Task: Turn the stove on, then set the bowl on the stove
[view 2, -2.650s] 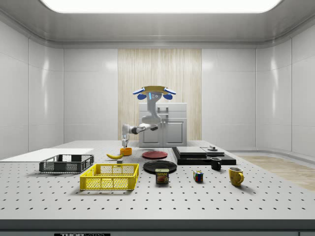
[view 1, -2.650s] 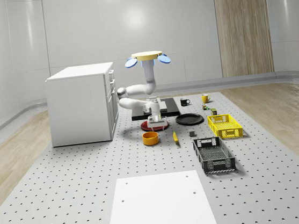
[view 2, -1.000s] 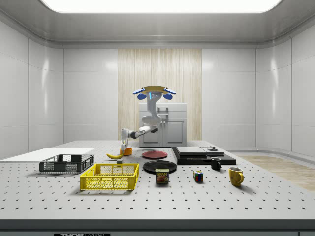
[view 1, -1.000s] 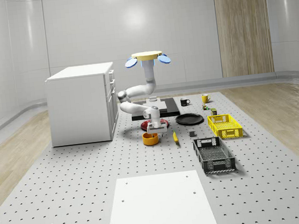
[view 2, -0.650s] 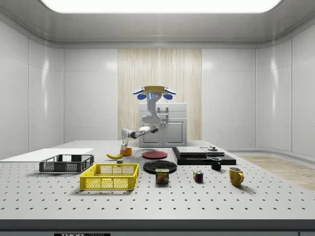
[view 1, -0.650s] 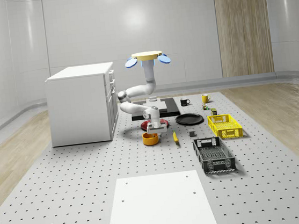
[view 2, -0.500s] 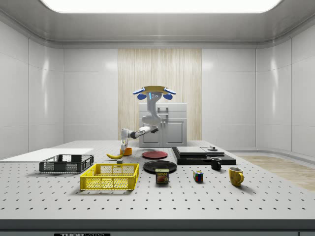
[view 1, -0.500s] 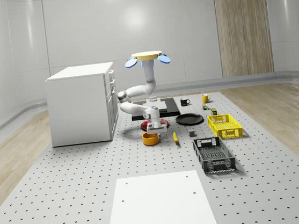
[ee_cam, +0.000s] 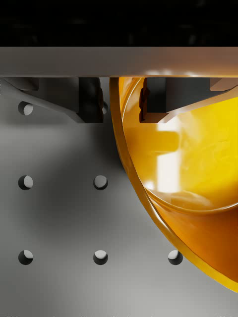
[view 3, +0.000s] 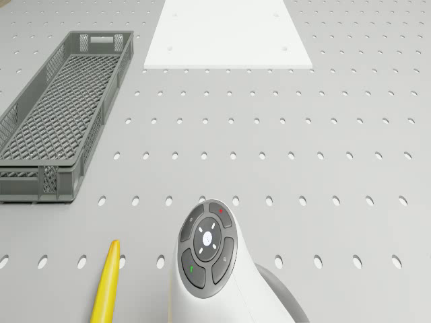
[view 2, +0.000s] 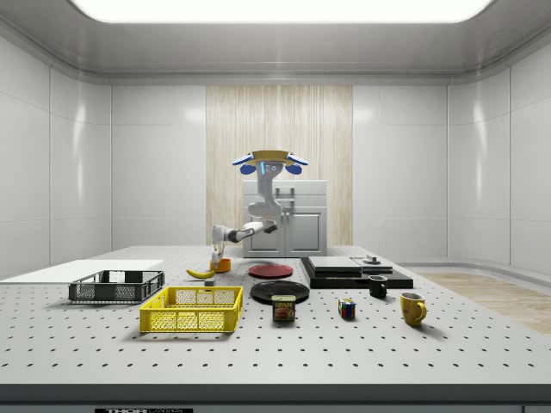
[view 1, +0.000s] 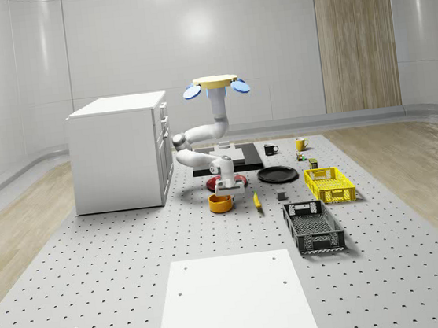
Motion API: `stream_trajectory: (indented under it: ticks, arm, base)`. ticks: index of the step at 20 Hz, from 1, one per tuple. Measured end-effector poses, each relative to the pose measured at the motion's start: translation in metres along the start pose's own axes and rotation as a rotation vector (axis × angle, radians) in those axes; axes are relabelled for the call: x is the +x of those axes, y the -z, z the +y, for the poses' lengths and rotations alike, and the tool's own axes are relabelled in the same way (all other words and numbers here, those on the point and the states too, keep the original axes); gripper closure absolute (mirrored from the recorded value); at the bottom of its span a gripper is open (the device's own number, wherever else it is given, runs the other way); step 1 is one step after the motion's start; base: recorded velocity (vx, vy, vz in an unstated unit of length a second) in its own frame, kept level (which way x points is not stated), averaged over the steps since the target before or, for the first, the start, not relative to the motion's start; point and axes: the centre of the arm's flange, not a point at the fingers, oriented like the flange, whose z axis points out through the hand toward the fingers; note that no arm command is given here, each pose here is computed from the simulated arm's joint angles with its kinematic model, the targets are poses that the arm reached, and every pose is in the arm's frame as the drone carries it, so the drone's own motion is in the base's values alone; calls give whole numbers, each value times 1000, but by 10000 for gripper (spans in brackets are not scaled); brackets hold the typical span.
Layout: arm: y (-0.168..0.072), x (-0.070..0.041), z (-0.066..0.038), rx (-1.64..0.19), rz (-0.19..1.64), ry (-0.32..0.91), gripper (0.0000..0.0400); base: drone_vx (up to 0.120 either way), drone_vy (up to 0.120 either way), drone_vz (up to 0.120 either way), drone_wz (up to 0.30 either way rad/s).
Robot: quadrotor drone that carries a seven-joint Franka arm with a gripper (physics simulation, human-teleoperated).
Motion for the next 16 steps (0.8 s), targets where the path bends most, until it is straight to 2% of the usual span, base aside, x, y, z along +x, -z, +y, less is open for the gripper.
stream_trajectory:
  ticks: [4,8,16]
  arm:
    - [13,0,0,0,0,0,298]
    - [27,0,0,0,0,0,299]
    - [37,0,0,0,0,0,300]
  base:
    - [0,0,10,0]
    - [0,0,120,0]
    - [-115,110,120,0]
